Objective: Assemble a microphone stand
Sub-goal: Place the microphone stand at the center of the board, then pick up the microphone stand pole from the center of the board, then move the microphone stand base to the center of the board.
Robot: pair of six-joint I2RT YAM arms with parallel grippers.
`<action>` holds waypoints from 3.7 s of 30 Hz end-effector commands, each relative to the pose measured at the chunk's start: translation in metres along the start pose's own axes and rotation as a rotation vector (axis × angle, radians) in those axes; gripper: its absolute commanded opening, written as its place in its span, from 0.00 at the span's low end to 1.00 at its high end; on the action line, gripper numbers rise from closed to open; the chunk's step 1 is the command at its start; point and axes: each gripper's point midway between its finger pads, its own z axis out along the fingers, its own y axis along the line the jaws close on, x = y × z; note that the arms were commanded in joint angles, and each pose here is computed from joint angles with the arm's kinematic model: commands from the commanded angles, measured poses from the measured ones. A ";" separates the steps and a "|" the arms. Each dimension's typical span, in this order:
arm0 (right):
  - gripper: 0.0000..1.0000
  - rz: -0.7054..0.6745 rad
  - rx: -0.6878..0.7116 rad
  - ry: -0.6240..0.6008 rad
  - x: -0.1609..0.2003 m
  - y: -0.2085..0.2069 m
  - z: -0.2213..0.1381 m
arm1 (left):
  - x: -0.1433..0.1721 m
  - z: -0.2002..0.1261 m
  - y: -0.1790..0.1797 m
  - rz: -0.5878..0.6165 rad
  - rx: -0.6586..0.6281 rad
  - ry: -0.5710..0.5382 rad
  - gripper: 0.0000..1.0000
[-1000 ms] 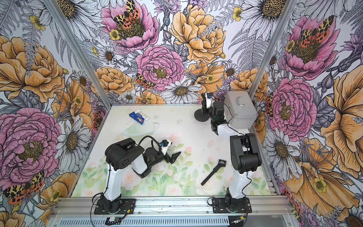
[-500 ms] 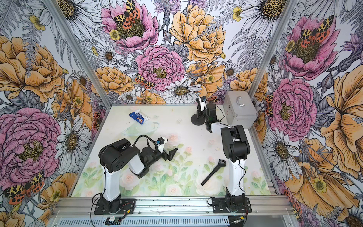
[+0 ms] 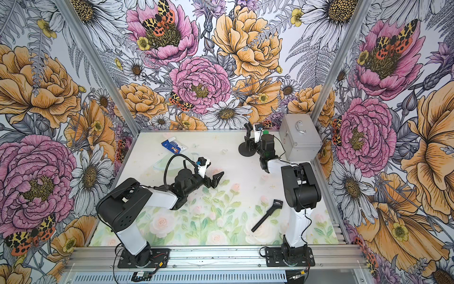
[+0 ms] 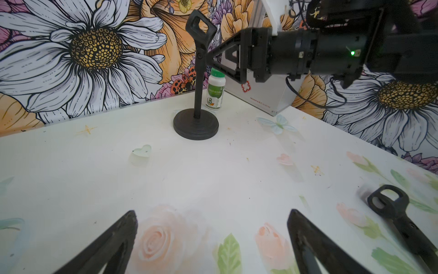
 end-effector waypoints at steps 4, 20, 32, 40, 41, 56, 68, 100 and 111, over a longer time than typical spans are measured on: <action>1.00 0.074 0.070 0.081 0.017 0.020 -0.054 | -0.008 -0.007 0.009 -0.088 -0.069 0.150 0.99; 1.00 0.378 0.550 0.652 0.120 0.009 -0.199 | -0.029 -0.094 0.094 -0.378 -0.646 0.326 0.99; 0.98 0.749 0.651 0.950 0.174 0.023 -0.254 | -0.007 -0.138 0.145 -0.598 -0.775 0.359 0.99; 0.90 0.857 0.779 1.017 0.176 0.026 -0.296 | -0.006 -0.154 0.165 -0.559 -0.894 0.371 0.99; 0.89 0.866 0.784 1.030 0.180 0.027 -0.297 | -0.005 -0.162 0.168 -0.554 -0.949 0.360 0.99; 0.50 0.912 0.827 1.210 0.238 0.032 -0.295 | 0.041 -0.235 0.174 -0.717 -1.225 0.402 0.99; 0.05 0.945 0.793 1.145 0.237 0.026 -0.283 | 0.076 -0.258 0.175 -0.858 -1.290 0.458 0.99; 0.05 0.681 0.646 0.686 0.108 0.011 -0.226 | 0.110 -0.177 0.147 -0.907 -0.982 0.894 0.99; 0.05 0.690 0.647 0.693 0.110 0.013 -0.221 | 0.124 -0.172 0.128 -0.934 -0.948 0.947 0.99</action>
